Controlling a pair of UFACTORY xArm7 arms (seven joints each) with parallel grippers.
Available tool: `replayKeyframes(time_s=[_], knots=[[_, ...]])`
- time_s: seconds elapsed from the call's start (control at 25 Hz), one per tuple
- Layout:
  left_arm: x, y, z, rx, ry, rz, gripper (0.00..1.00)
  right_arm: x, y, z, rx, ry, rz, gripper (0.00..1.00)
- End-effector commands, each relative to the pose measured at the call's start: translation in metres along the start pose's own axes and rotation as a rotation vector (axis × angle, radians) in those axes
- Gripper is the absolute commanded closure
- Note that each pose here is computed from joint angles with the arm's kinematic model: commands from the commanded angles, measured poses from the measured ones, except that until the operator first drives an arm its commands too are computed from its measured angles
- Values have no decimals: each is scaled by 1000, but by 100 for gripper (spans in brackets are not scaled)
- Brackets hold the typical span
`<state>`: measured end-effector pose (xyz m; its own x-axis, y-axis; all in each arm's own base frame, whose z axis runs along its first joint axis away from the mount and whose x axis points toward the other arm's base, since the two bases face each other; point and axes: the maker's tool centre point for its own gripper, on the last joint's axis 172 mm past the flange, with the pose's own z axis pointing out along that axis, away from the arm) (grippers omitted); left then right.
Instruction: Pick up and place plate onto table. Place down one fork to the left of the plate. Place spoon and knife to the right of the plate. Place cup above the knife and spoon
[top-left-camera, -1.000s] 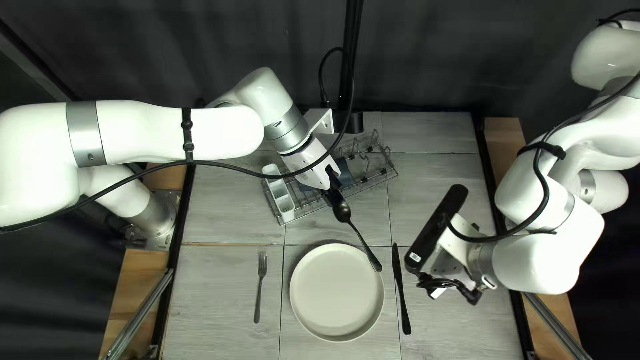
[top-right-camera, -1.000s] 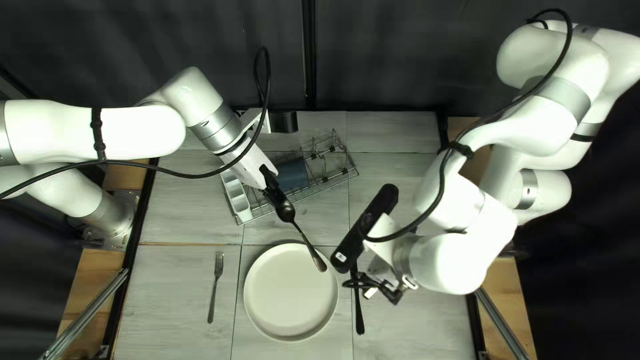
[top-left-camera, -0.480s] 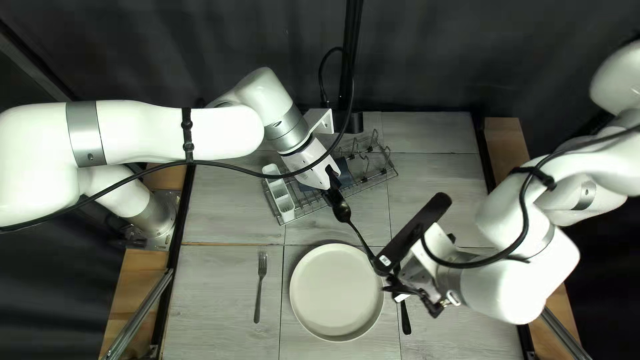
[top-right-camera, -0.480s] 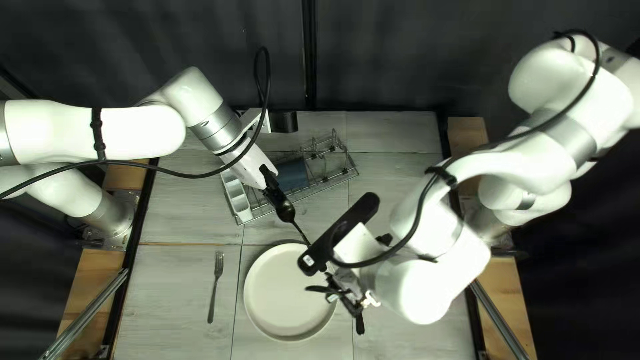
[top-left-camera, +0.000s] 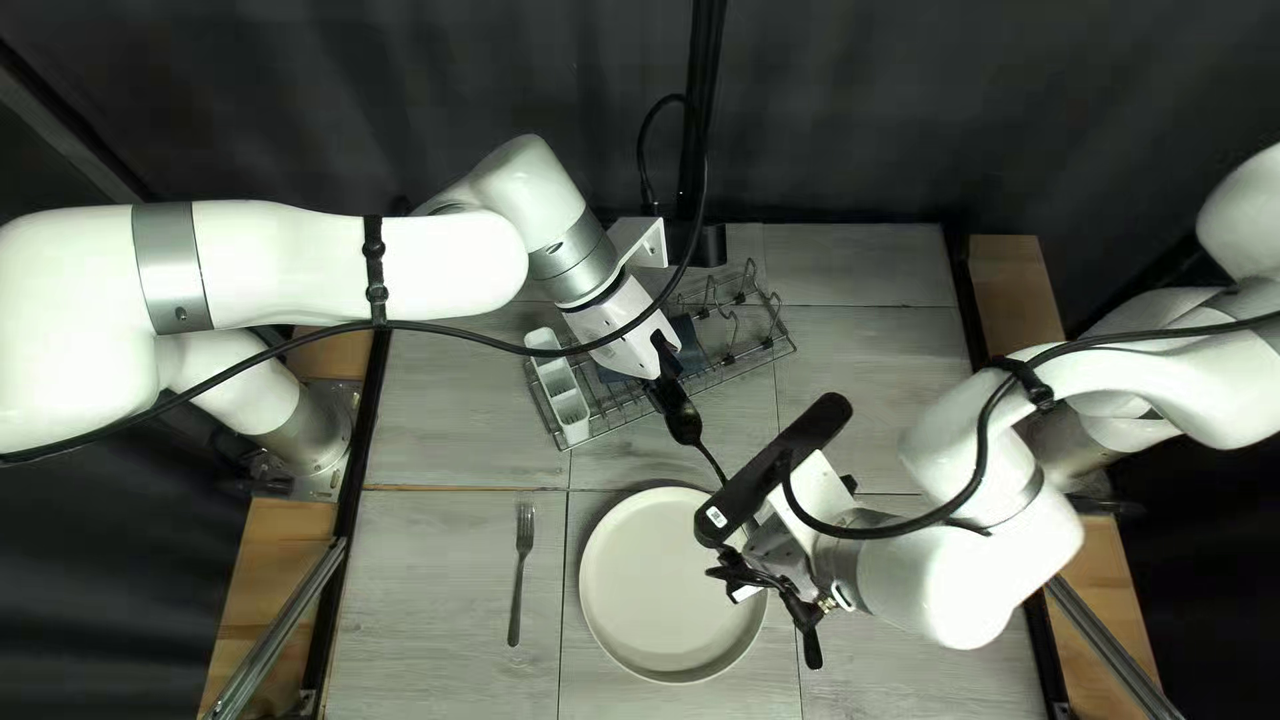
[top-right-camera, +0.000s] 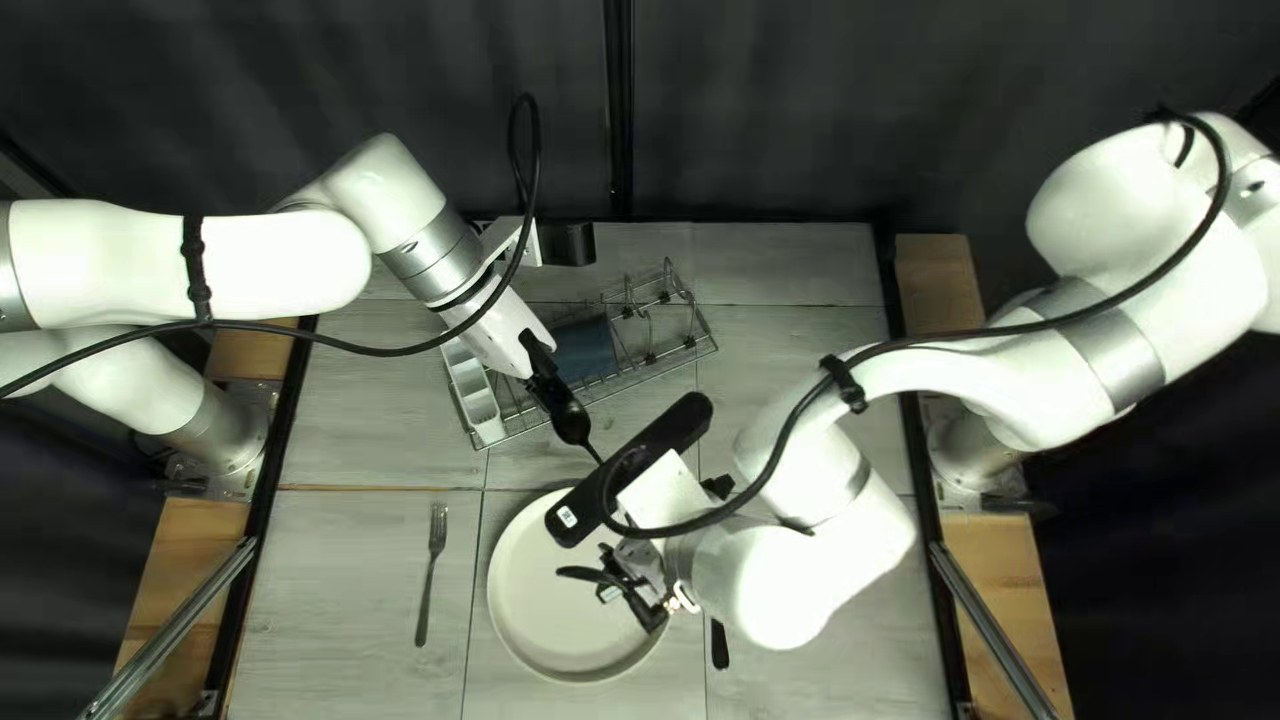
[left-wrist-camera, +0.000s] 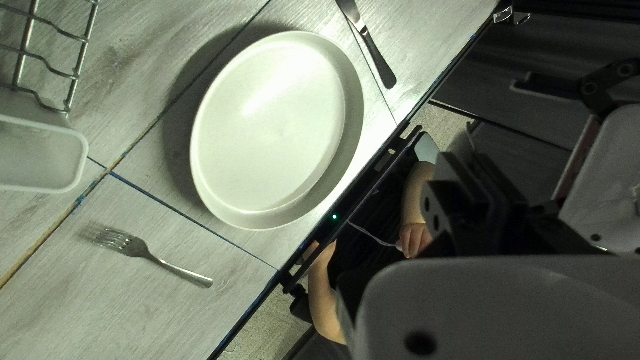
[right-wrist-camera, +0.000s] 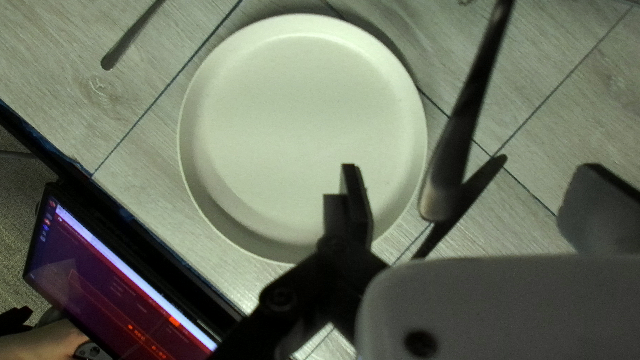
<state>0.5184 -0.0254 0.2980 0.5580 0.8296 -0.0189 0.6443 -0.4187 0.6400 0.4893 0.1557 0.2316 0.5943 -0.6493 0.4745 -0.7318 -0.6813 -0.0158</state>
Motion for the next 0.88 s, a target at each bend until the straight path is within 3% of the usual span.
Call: replayKeyframes(time_s=[0.04, 0.4, 0.44, 0.48, 0.52, 0.56, 0.88], knots=[[0, 0, 0, 0, 0, 0, 100, 4, -1, 5, 18, 2, 2, 0], [0, 0, 0, 0, 0, 0, 100, 9, -1, 11, 72, 17, -15, 0], [0, 0, 0, 0, 0, 0, 100, 9, -1, 11, 75, 18, -18, 9], [0, 0, 0, 0, 0, 0, 100, 9, -1, 13, 80, 18, -25, 29], [0, 0, 0, 0, 0, 0, 100, 9, -1, 13, 80, 18, -25, 91], [0, 0, 0, 0, 0, 0, 100, 9, -1, 13, 80, 18, -25, 100], [0, 0, 0, 0, 0, 0, 100, 9, -1, 13, 80, 18, -25, 100]])
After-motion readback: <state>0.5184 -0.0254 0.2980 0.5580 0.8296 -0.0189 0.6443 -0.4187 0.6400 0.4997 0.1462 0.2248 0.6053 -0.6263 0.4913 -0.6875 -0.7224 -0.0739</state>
